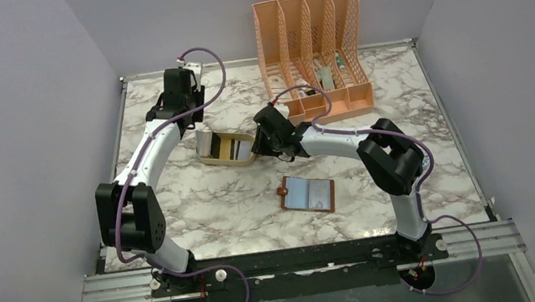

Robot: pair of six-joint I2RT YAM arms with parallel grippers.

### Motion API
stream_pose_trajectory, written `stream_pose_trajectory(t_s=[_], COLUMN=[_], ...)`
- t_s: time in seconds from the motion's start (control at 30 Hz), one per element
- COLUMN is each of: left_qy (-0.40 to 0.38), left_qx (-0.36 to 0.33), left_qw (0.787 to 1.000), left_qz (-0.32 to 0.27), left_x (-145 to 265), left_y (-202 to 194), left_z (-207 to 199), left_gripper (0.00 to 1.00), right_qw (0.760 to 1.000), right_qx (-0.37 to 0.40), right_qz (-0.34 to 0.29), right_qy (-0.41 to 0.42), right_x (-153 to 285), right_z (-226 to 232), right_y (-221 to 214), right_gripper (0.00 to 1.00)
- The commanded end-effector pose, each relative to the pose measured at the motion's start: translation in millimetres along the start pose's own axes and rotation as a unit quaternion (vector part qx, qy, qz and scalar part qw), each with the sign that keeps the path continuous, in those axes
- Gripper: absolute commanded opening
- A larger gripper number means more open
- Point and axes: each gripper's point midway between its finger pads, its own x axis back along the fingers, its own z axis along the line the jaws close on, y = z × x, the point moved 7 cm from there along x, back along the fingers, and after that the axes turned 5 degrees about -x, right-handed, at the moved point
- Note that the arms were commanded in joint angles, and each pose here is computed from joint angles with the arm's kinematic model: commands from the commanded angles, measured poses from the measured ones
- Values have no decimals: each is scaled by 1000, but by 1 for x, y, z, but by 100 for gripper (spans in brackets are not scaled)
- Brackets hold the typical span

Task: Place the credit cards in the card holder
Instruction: Adjust the credit card in the storage box, then pick up the credit card from the storage box.

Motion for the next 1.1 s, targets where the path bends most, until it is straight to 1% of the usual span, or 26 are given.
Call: stream_pose_trajectory(t_s=[0.0,0.2,0.33,0.43,0.63,0.83,1.07], left_qy=[-4,-42,-51,-62,-85,-102,-106], left_qx=[37,75,86,91,79,81,78], left_qw=[999,996,994,993,993,991,990], left_qz=[25,35,51,53,37,31,46], left_x=[17,22,15,8,-3,-10,-22], left_y=[-17,-32,-44,-49,-46,-46,-52], left_z=[0,-4,-1,2,1,-1,-2], left_gripper=[43,41,33,32,26,27,28], right_qw=[1000,999,999,998,998,998,998], right_qx=[6,8,14,19,24,27,27], right_qz=[3,15,13,9,-1,-9,-15], right_qy=[6,49,51,52,60,59,63], right_x=[7,17,23,30,42,49,53], right_z=[4,21,24,23,23,24,26], right_y=[5,9,13,15,19,22,26], right_gripper=[36,47,50,50,50,49,49])
